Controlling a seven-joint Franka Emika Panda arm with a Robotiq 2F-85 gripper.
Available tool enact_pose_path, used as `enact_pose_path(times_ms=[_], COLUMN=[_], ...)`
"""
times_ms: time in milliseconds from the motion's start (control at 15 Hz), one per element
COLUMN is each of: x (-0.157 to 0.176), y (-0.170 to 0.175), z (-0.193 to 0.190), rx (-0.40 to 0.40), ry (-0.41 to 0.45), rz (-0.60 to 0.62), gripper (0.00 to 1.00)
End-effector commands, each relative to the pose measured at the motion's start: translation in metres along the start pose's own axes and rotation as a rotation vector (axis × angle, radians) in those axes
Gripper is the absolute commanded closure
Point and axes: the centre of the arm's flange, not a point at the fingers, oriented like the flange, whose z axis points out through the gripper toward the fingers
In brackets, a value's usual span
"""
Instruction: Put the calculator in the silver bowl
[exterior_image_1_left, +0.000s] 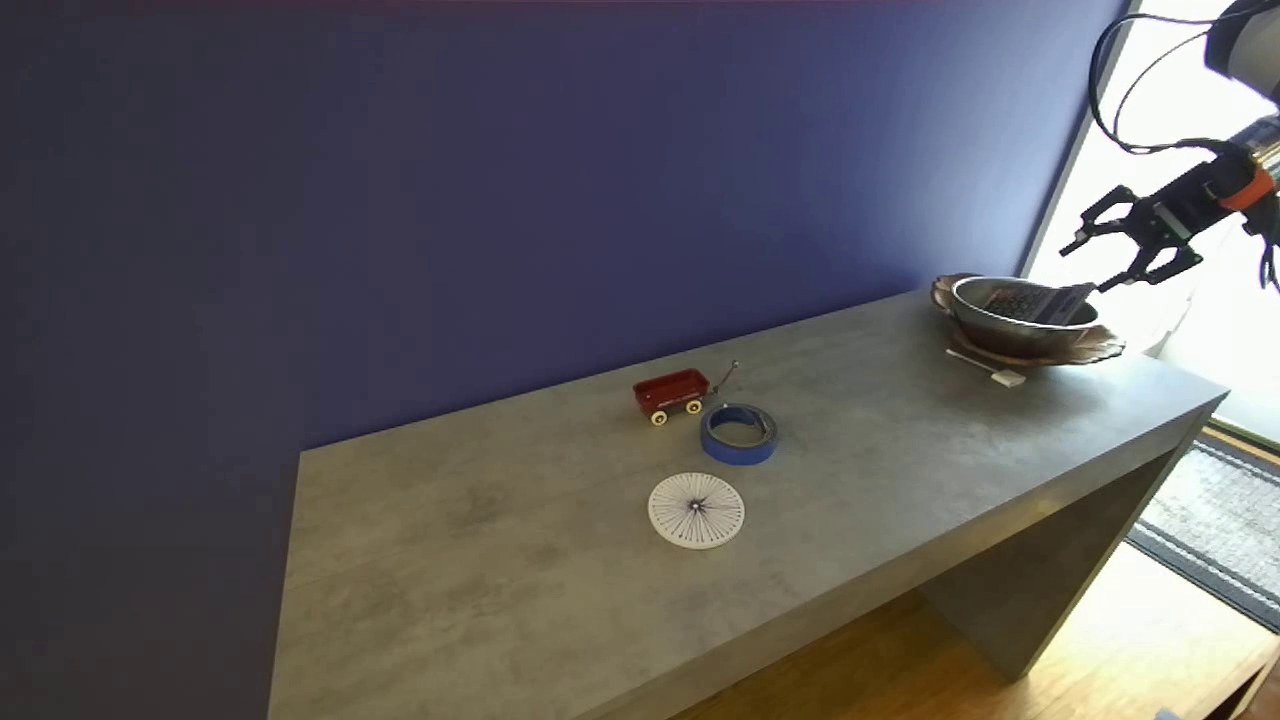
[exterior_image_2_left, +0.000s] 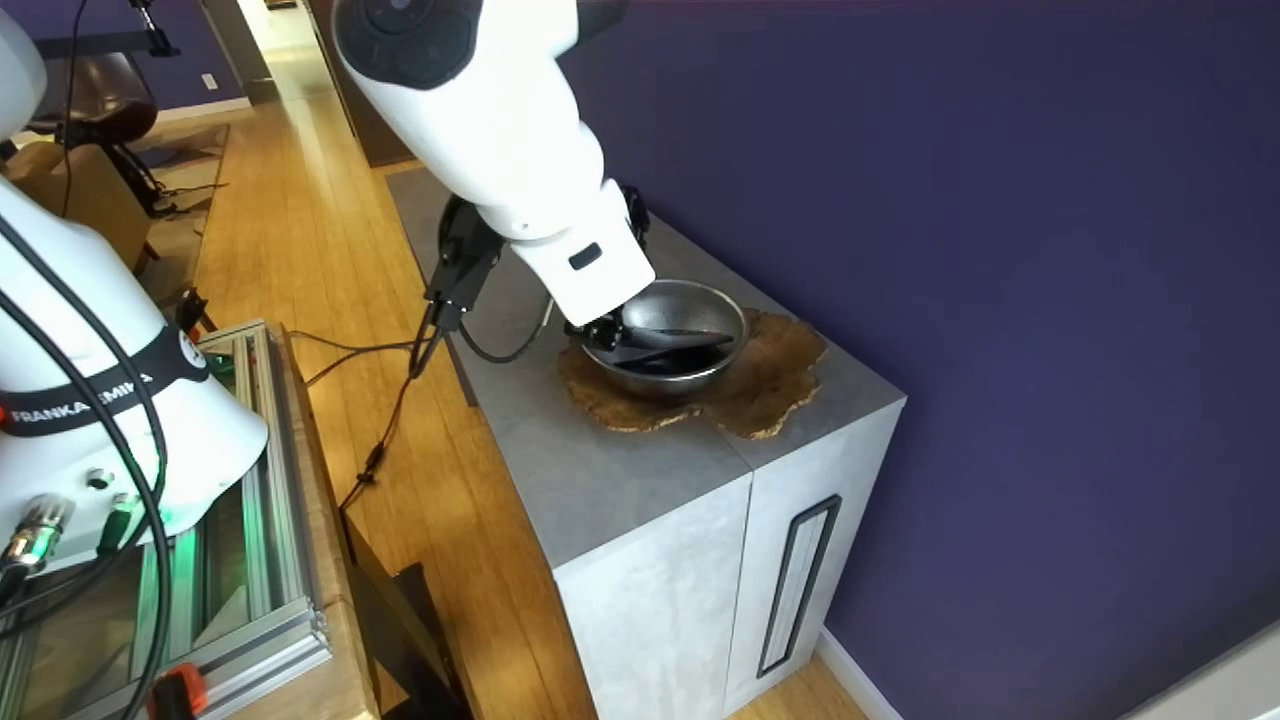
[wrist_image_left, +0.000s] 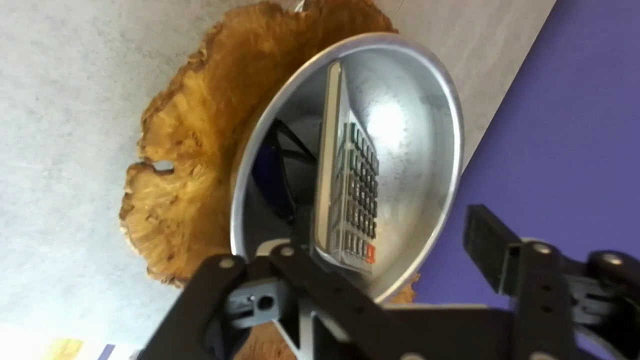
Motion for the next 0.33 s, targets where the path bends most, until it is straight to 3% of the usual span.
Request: enact_pose_path(times_ms=[0,200,267], x=[-0.020,-0.040,-0.008], y=[-0.008,-0.020,-0.014], z=[-0.051,-0.083,-0.050], rx=[-0.004,0.110,0.028], ry=[0.141,0.196,0.151], rz=[-0.080,-0.166,-0.122], gripper=[0.00,0.00,0.00])
